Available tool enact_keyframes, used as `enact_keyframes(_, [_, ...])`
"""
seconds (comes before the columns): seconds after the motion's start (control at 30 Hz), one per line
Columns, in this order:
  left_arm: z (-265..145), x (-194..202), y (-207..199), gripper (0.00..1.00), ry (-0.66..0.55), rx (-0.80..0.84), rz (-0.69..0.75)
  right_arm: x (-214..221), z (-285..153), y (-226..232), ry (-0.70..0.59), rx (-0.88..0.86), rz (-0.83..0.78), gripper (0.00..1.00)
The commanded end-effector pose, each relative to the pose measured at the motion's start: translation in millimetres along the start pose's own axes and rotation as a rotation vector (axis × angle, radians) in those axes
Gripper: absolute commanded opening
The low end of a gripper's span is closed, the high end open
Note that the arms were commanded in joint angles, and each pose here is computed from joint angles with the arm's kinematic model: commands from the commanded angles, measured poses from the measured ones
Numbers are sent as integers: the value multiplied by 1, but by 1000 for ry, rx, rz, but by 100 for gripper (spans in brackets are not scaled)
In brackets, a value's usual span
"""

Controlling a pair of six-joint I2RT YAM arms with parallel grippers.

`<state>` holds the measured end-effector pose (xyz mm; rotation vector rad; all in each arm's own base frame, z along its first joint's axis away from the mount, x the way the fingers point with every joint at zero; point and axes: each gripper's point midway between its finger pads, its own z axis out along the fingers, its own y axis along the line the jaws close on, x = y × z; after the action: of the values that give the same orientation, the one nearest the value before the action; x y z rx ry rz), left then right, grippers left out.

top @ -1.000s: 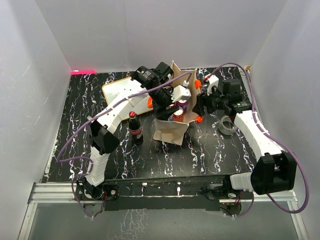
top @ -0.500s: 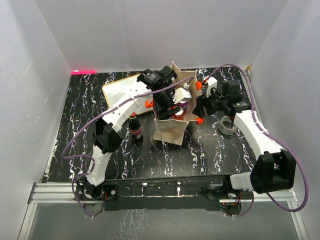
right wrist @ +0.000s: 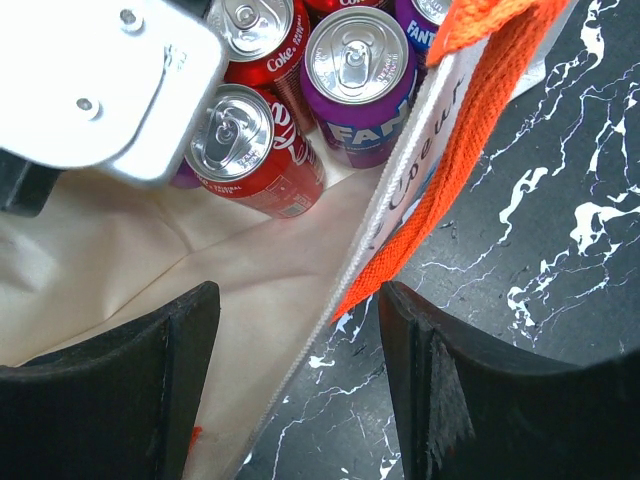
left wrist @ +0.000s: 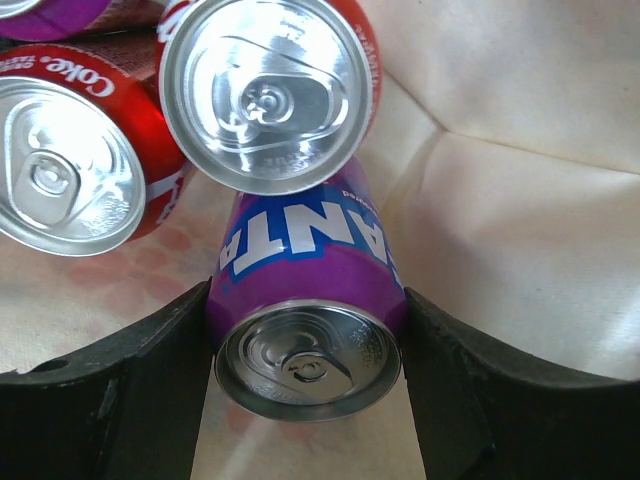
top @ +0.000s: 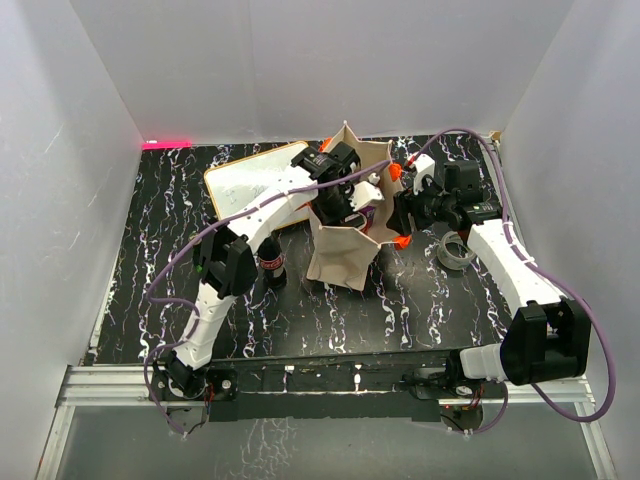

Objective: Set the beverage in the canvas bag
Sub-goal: Place the drink in the canvas bag.

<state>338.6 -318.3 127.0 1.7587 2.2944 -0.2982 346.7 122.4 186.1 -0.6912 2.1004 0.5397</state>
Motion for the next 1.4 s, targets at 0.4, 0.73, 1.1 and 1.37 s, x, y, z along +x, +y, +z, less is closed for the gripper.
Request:
enact_keyframes(0.4, [5, -2, 33, 0, -43, -105, -110, -12, 6, -11, -28, 6, -8, 66])
enact_keyframes(0.73, [21, -4, 36, 0, -42, -98, -131, -13, 7, -16, -26, 19, -5, 66])
enact_keyframes(1.1, [16, -1, 25, 29, -46, -57, -135, -17, 10, -17, -32, 16, -7, 66])
enact_keyframes(1.37, [-3, -4, 28, 64, -65, -105, -151, -22, 12, -18, -43, 10, -5, 65])
